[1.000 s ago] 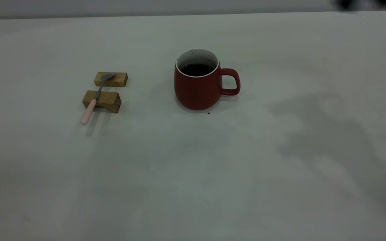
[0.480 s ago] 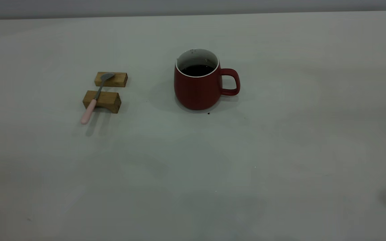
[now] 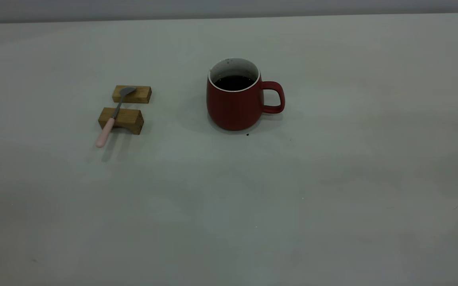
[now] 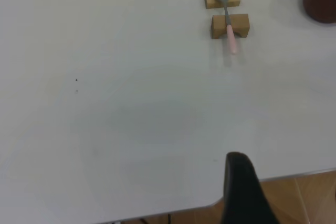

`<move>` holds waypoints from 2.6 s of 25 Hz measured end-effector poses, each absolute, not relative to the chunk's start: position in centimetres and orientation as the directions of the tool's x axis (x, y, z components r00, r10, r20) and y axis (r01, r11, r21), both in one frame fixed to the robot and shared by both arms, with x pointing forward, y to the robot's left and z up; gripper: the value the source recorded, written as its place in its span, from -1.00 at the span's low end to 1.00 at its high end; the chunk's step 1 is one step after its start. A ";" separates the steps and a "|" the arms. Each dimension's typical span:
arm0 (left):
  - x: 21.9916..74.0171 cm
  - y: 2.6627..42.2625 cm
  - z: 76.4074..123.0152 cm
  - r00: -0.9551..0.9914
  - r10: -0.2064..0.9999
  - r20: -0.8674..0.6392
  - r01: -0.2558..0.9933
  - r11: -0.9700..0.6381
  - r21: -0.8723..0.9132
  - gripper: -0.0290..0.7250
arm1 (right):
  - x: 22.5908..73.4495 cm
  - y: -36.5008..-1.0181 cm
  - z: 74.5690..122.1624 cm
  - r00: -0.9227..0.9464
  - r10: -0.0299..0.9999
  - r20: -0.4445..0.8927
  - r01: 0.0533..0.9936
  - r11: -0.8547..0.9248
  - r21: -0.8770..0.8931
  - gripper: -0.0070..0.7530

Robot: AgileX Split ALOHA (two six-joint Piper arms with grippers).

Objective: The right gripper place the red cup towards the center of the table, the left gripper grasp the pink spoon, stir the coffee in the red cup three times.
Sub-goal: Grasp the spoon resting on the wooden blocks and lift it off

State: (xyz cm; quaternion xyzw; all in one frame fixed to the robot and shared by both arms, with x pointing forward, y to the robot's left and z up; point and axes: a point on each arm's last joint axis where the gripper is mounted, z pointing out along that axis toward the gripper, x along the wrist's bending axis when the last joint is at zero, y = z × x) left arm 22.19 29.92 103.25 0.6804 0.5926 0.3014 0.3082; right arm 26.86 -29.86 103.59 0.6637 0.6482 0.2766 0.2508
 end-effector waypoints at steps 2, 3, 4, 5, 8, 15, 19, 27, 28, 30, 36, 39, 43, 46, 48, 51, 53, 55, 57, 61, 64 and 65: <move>22.2 29.9 103.3 0.116 0.992 0.045 0.621 -0.108 0.777 0.38 | 25.8 -29.9 103.8 0.004 0.999 0.047 0.670 -0.038 0.741 0.57; 22.2 29.9 103.3 0.116 0.992 0.045 0.621 -0.108 0.777 0.38 | 25.3 -30.0 103.8 0.002 0.999 0.051 0.644 -0.040 0.764 0.57; 22.2 29.9 103.3 0.116 0.992 0.045 0.621 -0.108 0.777 0.38 | 24.9 -30.0 103.9 0.002 0.999 0.054 0.617 -0.044 0.785 0.57; 22.2 29.9 103.3 0.116 0.992 0.045 0.621 -0.108 0.777 0.38 | 24.5 -30.0 103.9 0.000 0.998 0.056 0.596 -0.045 0.801 0.57; 22.2 29.9 103.3 0.116 0.992 0.046 0.621 -0.108 0.777 0.38 | 23.8 -30.1 103.9 -0.003 0.998 0.060 0.561 -0.048 0.826 0.57; 22.2 29.9 103.3 0.116 0.992 0.046 0.621 -0.108 0.777 0.38 | 23.7 -30.1 103.9 -0.004 0.998 0.059 0.559 -0.046 0.828 0.57; 22.2 29.9 103.3 0.116 0.992 0.046 0.621 -0.109 0.777 0.38 | 23.7 -30.1 103.9 -0.005 0.998 0.059 0.559 -0.047 0.828 0.57; 22.2 29.9 103.3 0.116 0.992 0.046 0.621 -0.109 0.777 0.38 | 23.7 -30.1 103.8 -0.004 0.998 0.059 0.559 -0.047 0.828 0.57; 22.2 29.9 103.3 0.116 0.992 0.046 0.621 -0.109 0.777 0.38 | 23.7 -30.1 103.8 -0.004 0.998 0.059 0.559 -0.047 0.828 0.57; 22.2 29.9 103.3 0.116 0.992 0.046 0.621 -0.109 0.777 0.38 | 23.7 -30.1 103.8 -0.004 0.998 0.059 0.559 -0.047 0.828 0.57; 22.2 29.9 103.3 0.115 0.992 0.045 0.620 -0.108 0.777 0.38 | 23.7 -30.1 103.8 -0.004 0.998 0.059 0.559 -0.047 0.828 0.57; 22.4 29.9 103.4 0.106 0.994 0.033 0.628 -0.093 0.773 0.38 | 23.7 -30.1 103.8 -0.004 0.998 0.059 0.559 -0.047 0.828 0.57; 24.1 29.9 104.4 0.091 0.996 0.011 0.683 -0.070 0.727 0.48 | 23.7 -30.1 103.8 -0.004 0.998 0.059 0.559 -0.047 0.828 0.57; 26.3 29.8 104.8 0.085 0.996 0.003 0.745 -0.065 0.664 0.59 | 23.7 -30.1 103.8 -0.004 0.998 0.059 0.559 -0.047 0.828 0.57; 28.2 29.7 104.8 0.083 0.997 0.000 0.784 -0.065 0.617 0.64 | 23.7 -30.1 103.8 -0.004 0.998 0.059 0.559 -0.047 0.828 0.57; 31.1 29.6 104.3 0.081 0.997 -0.008 0.833 -0.064 0.549 0.66 | 23.7 -30.1 103.8 -0.004 0.998 0.059 0.559 -0.047 0.828 0.57; 33.2 29.4 103.7 0.078 0.997 -0.020 0.865 -0.058 0.498 0.66 | 23.7 -30.1 103.8 -0.004 0.998 0.059 0.559 -0.047 0.828 0.57; 35.2 29.3 103.3 0.072 0.997 -0.027 0.883 -0.051 0.467 0.65 | 23.7 -30.1 103.8 -0.004 0.998 0.059 0.559 -0.047 0.828 0.57; 37.3 29.3 102.7 0.056 0.998 -0.035 0.899 -0.035 0.436 0.65 | 23.7 -30.1 103.8 -0.005 0.998 0.059 0.559 -0.046 0.828 0.57; 41.8 29.1 100.8 0.029 0.999 -0.044 0.940 -0.013 0.341 0.65 | 23.7 -30.1 103.8 -0.005 0.998 0.059 0.559 -0.046 0.828 0.57; 45.2 29.0 99.0 0.008 0.999 -0.047 0.955 0.006 0.295 0.65 | 23.7 -30.1 103.8 -0.005 0.998 0.059 0.559 -0.046 0.828 0.57; 46.3 28.9 98.4 0.002 0.999 -0.047 0.959 0.011 0.282 0.65 | 23.7 -30.1 103.8 -0.005 0.998 0.059 0.559 -0.046 0.828 0.57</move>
